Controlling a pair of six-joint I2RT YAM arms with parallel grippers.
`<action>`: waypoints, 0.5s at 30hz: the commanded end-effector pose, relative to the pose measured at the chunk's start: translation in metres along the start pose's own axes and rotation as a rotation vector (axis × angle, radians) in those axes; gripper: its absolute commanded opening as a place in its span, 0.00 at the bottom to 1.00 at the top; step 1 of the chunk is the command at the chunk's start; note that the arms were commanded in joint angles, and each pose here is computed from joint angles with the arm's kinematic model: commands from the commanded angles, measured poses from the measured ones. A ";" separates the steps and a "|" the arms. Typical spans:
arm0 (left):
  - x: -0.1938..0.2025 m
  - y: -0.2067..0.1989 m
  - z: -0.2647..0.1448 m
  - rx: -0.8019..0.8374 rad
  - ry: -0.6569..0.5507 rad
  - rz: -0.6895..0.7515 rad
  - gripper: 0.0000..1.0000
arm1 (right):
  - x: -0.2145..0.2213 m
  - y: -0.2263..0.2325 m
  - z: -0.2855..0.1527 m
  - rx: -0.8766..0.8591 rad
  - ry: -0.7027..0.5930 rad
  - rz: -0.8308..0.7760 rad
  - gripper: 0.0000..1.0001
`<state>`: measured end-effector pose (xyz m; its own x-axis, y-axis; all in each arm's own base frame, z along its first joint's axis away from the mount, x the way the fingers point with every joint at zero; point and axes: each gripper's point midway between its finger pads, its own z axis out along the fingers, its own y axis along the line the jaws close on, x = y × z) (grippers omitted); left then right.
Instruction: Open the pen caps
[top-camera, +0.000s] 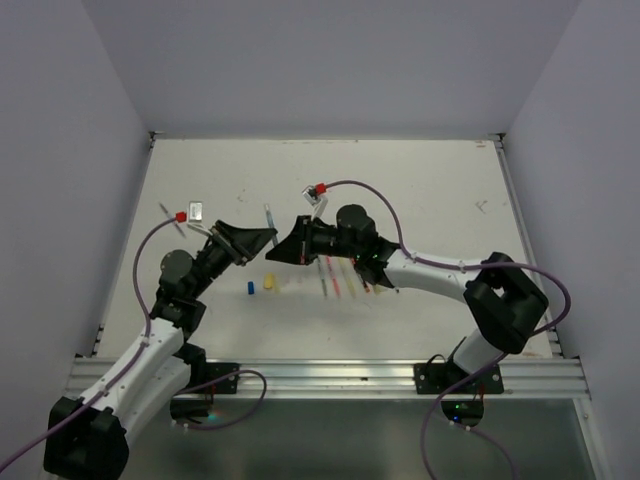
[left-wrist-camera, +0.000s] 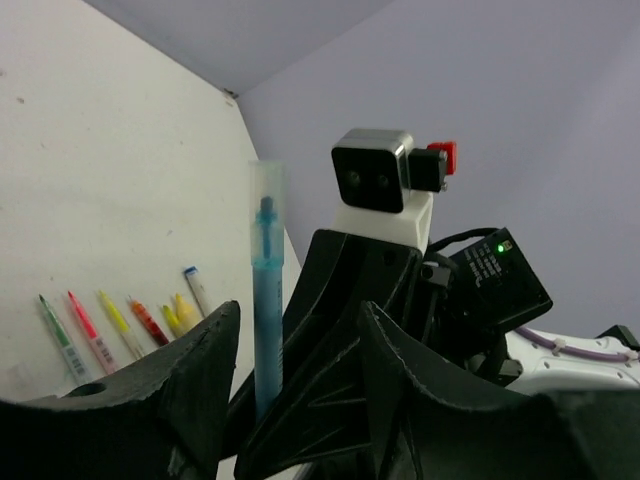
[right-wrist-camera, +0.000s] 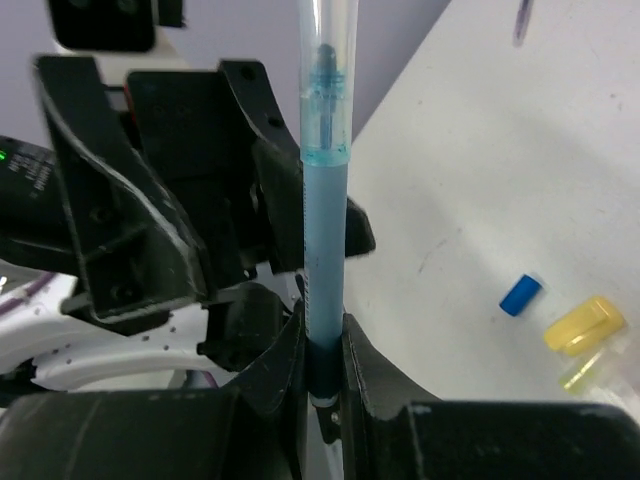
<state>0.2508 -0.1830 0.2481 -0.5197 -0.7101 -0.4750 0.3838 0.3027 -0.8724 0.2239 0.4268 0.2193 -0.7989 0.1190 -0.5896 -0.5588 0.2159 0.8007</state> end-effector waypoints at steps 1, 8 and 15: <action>-0.018 -0.020 0.007 -0.012 -0.021 0.094 0.55 | -0.008 0.016 -0.014 0.007 -0.012 -0.062 0.00; -0.029 -0.022 0.018 -0.027 -0.038 0.109 0.54 | 0.021 0.019 -0.024 -0.006 0.056 -0.060 0.00; -0.024 -0.018 0.022 -0.025 -0.011 0.091 0.46 | 0.026 0.024 -0.021 -0.013 0.083 -0.071 0.00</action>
<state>0.2733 -0.1835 0.2612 -0.4973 -0.6929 -0.5220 0.3605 0.3823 -0.8508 0.1891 0.4153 0.2133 -0.7977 0.0326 -0.6021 -0.5794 0.2356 0.7803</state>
